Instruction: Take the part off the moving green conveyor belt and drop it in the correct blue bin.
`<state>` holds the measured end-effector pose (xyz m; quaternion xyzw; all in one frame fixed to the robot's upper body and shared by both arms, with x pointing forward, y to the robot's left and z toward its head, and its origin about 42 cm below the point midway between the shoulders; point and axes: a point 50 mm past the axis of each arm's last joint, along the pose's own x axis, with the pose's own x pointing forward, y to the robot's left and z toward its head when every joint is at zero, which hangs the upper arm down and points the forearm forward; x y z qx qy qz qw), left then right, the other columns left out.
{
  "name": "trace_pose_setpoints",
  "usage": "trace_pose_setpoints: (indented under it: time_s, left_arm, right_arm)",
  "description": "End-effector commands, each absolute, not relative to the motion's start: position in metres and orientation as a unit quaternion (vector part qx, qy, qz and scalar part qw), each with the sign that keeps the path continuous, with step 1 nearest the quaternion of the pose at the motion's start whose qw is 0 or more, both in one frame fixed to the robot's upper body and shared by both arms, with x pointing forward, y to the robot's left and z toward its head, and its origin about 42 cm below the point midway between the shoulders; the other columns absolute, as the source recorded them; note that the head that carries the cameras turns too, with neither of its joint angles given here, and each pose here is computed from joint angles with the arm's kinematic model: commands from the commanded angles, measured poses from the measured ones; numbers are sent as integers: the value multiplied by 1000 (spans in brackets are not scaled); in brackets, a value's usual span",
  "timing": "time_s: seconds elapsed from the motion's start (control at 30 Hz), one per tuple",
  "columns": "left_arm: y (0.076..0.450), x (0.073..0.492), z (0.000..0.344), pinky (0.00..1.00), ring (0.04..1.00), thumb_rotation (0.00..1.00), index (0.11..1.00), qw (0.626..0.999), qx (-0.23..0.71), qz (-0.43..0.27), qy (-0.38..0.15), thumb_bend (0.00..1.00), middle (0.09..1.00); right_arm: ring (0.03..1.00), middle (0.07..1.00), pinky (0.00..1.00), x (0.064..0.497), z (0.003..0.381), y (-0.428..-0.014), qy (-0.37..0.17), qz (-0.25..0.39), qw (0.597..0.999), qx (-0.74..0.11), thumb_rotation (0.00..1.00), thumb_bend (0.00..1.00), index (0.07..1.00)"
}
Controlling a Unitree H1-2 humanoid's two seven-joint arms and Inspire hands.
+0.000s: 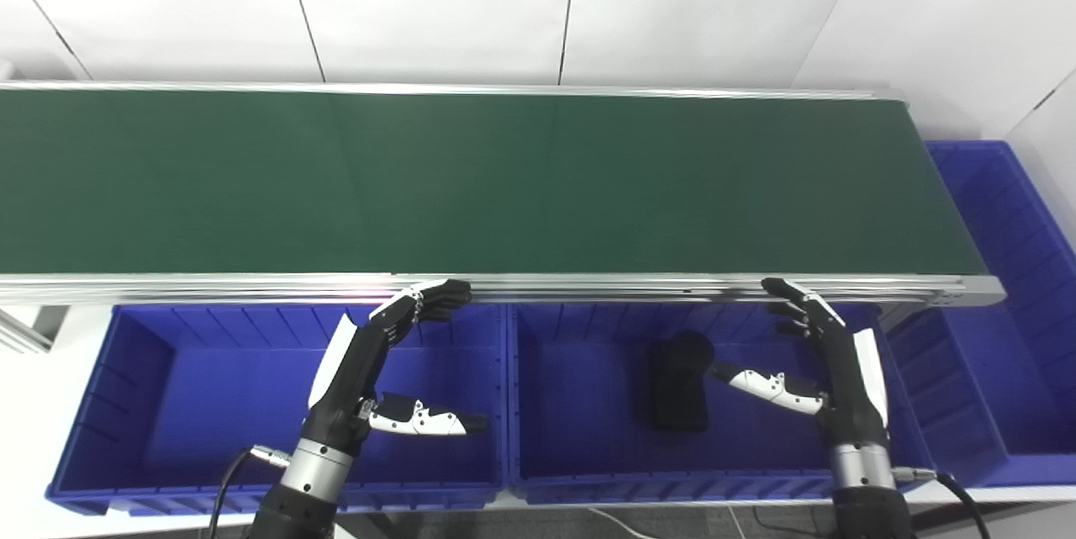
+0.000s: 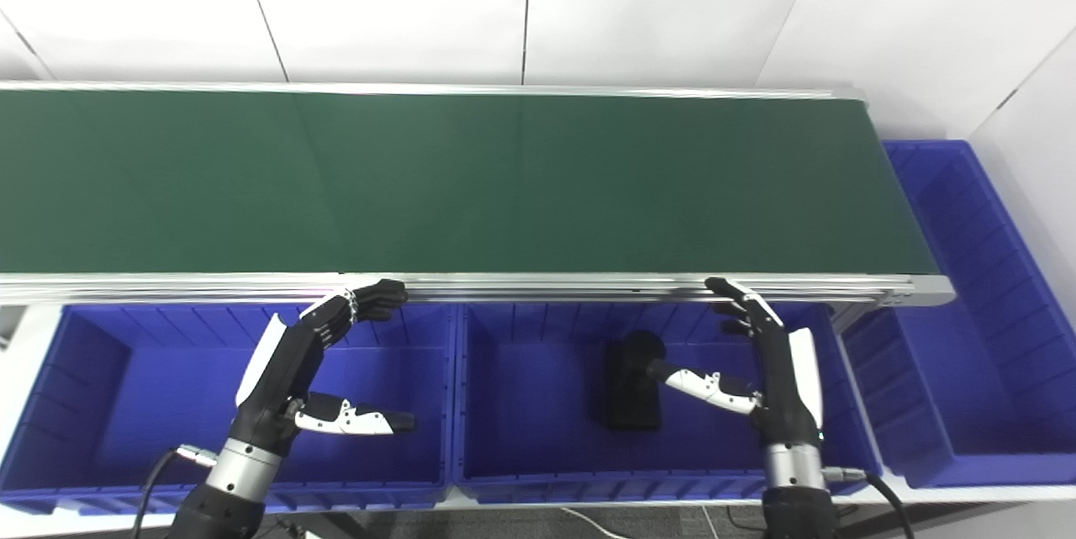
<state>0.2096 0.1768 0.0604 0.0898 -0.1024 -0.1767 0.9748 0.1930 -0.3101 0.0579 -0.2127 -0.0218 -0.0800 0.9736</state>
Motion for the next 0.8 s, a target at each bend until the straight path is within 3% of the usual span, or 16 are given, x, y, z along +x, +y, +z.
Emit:
trace_pose_setpoints:
  time_s: [0.0, 0.43, 0.77]
  left_arm:
    - [172, 211, 65, 700, 739, 96, 740, 973, 86, -177, -121, 974, 741]
    - [166, 210, 59, 655, 720, 123, 721, 972, 107, -172, -120, 977, 732]
    - [165, 209, 60, 658, 720, 119, 721, 972, 107, -170, -124, 969, 732]
  right_arm:
    - [669, 753, 584, 195, 74, -301, -89, -59, 975, -197, 327, 1000, 742]
    - [662, 757, 574, 188, 91, -255, -135, -3, 980, -148, 345, 991, 732]
    - [651, 738, 563, 189, 88, -229, -125, 16, 985, -119, 327, 998, 722]
